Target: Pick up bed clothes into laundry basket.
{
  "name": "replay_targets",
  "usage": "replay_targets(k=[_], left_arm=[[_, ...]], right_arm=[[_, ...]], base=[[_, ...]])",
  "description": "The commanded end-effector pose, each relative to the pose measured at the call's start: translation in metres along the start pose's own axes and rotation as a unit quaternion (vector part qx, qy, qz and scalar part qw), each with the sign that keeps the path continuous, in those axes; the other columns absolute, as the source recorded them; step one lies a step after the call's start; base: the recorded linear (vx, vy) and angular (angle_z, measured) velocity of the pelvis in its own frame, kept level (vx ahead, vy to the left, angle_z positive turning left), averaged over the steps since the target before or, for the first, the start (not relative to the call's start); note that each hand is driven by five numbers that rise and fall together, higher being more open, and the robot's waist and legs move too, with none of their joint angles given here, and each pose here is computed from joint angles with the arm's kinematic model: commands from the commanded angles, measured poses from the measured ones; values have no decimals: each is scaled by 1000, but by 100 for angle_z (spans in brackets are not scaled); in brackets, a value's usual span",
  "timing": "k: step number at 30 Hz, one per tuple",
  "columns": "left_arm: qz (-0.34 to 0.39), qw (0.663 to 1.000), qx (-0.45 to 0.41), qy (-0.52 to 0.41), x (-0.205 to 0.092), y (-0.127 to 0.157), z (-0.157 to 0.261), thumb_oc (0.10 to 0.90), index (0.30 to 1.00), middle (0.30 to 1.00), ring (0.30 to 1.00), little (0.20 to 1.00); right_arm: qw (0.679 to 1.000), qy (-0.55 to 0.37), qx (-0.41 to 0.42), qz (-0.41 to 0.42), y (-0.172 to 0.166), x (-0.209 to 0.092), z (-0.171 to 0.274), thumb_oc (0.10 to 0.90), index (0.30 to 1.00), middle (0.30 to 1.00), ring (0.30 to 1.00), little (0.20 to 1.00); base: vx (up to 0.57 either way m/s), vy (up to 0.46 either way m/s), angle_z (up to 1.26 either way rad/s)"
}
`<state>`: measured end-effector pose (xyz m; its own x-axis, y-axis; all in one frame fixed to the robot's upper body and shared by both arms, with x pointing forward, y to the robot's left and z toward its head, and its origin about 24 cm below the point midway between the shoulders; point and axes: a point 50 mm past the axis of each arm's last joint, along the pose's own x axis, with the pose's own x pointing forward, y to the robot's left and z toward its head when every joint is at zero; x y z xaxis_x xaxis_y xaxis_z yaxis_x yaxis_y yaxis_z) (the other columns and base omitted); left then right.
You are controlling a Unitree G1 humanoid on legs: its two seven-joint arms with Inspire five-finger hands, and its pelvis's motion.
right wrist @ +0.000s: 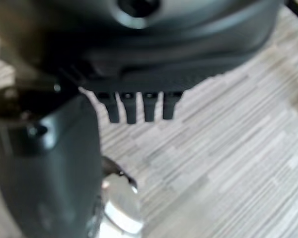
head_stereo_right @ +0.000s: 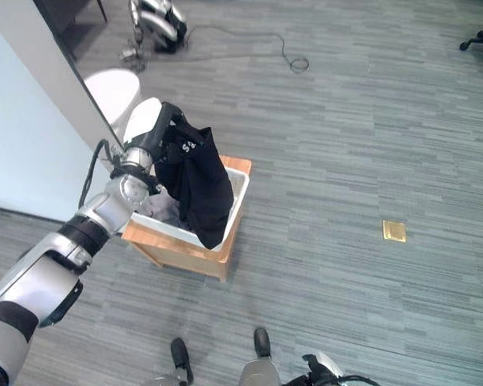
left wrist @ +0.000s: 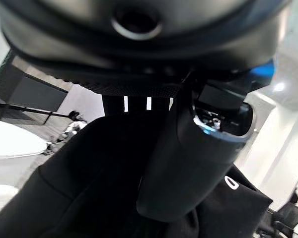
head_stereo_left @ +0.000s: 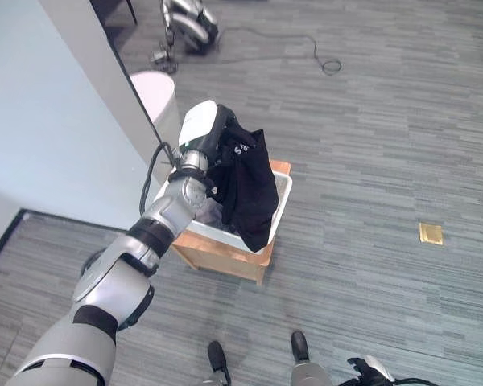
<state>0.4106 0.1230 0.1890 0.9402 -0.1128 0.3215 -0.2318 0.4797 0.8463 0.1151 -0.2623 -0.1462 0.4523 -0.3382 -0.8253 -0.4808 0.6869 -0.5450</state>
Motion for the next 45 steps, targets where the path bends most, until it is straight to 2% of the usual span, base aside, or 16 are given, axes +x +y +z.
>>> replay_targets(k=[1,5,6,7,9,10,15,21,25,30,33,34,36,37,44,45], left_arm=[[202,975,16,-91,41,123,65,400,300,300,300,300],[194,976,56,-80,44,122,60,400,300,300,300,300],[185,977,70,-78,43,117,57,682,724,724,724,724],[185,977,70,-79,43,117,57,800,900,900,900,900],[170,978,88,-82,41,107,54,800,900,900,900,900],[164,977,96,-93,34,93,51,800,900,900,900,900],[158,981,85,-80,32,86,45,800,900,900,900,900],[153,981,-58,-104,14,72,45,800,900,900,900,900],[170,957,-170,-161,-10,77,56,800,900,900,900,900],[177,927,-252,-213,-44,83,57,800,900,900,900,900],[170,922,-266,-224,-60,80,52,800,900,900,900,900],[157,917,-293,-220,-80,73,41,800,900,900,900,900],[147,917,-305,-210,-91,67,33,800,900,900,900,900],[135,914,-334,-186,-107,56,20,800,900,900,900,900],[99,915,-365,-142,-135,38,1,800,900,900,900,900],[92,916,-364,-138,-142,35,-1,800,900,900,900,900]], right_arm=[[999,18,4,-36,-23,3,-9,800,900,900,900,900],[999,6,21,-33,-23,3,-2,800,900,900,900,900],[999,3,31,-35,-24,4,-1,800,900,900,900,900],[999,3,31,-35,-24,4,-1,800,900,900,900,900],[998,-2,45,-36,-25,4,3,800,900,900,900,900],[998,-43,40,-21,-18,3,19,800,900,900,900,900],[999,-26,33,-4,-1,-3,-6,800,900,900,900,900],[999,-24,41,2,3,-4,-3,800,900,900,900,900],[997,-36,68,2,3,-2,11,800,900,900,900,900],[994,-64,86,5,9,-4,30,800,900,900,900,900],[992,-81,101,-3,5,-4,40,800,900,900,900,900],[987,-101,124,-18,-3,-3,54,800,900,900,900,900],[986,-106,128,-24,-6,-3,57,800,900,900,900,900],[982,-128,138,-34,-10,-5,69,800,900,900,900,900],[970,-178,150,-73,-30,-10,89,800,900,900,900,900],[963,-195,157,-100,-45,-12,95,800,900,900,900,900]], base=[[-97,29,-2],[-77,12,1],[-37,-2,-1],[-58,6,-1],[-22,1,0],[-31,-3,0],[-28,-2,5],[45,-39,4],[87,-29,8],[73,-27,6],[54,-36,13],[67,-46,15],[49,-18,5],[39,-6,10],[36,-27,9],[22,-27,16]])
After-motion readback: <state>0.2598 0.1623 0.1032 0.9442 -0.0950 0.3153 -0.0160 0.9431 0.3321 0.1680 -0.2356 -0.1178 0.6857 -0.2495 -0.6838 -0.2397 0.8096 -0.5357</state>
